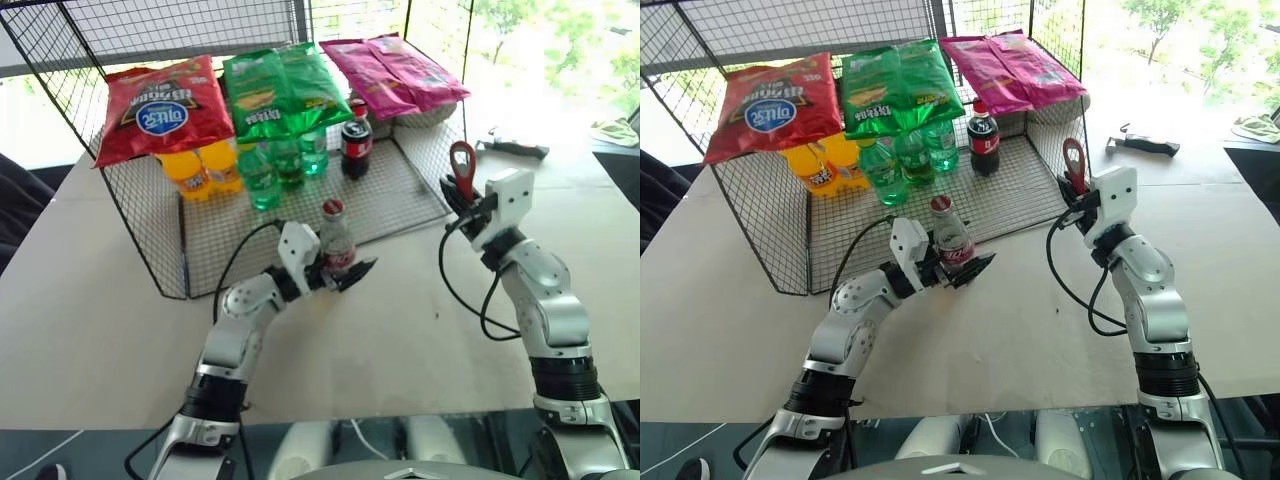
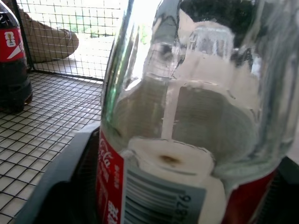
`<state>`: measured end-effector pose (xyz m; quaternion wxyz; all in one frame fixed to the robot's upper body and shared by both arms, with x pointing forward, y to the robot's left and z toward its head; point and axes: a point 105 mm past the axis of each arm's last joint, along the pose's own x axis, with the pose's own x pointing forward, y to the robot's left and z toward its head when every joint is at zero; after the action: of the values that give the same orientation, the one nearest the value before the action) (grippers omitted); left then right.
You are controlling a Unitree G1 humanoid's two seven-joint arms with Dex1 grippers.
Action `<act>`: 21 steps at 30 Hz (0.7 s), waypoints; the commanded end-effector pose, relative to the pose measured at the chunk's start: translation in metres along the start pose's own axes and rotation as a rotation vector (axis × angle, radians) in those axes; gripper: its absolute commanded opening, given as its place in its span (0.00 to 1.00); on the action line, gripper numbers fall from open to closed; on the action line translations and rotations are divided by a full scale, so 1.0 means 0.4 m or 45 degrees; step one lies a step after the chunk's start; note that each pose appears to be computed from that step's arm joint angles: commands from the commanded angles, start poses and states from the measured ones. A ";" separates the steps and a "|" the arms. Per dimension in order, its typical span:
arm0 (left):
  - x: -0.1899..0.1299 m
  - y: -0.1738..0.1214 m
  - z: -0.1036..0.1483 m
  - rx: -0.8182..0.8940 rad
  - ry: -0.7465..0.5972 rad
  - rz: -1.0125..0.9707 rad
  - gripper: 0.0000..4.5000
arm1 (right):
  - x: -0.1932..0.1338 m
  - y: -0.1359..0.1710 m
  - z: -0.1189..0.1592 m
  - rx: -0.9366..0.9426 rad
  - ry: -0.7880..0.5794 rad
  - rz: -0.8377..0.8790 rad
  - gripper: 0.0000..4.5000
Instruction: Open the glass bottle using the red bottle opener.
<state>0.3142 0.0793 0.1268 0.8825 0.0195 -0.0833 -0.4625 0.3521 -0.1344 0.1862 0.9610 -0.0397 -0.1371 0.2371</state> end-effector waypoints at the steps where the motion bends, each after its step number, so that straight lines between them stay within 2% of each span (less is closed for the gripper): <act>1: 0.002 0.004 0.035 0.049 -0.065 0.008 0.99 | 0.001 0.006 0.031 -0.019 -0.064 0.007 0.00; 9: -0.017 -0.014 0.121 0.061 -0.229 -0.008 0.99 | 0.001 0.004 0.024 -0.016 -0.056 0.004 0.00; 21: -0.036 -0.013 0.169 0.138 -0.320 0.017 0.99 | 0.000 0.006 0.016 -0.009 -0.044 0.013 0.00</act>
<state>0.2958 0.0921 0.1772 0.8732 0.0012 -0.1870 -0.4500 0.3521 -0.1320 0.1825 0.9609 -0.0374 -0.1323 0.2404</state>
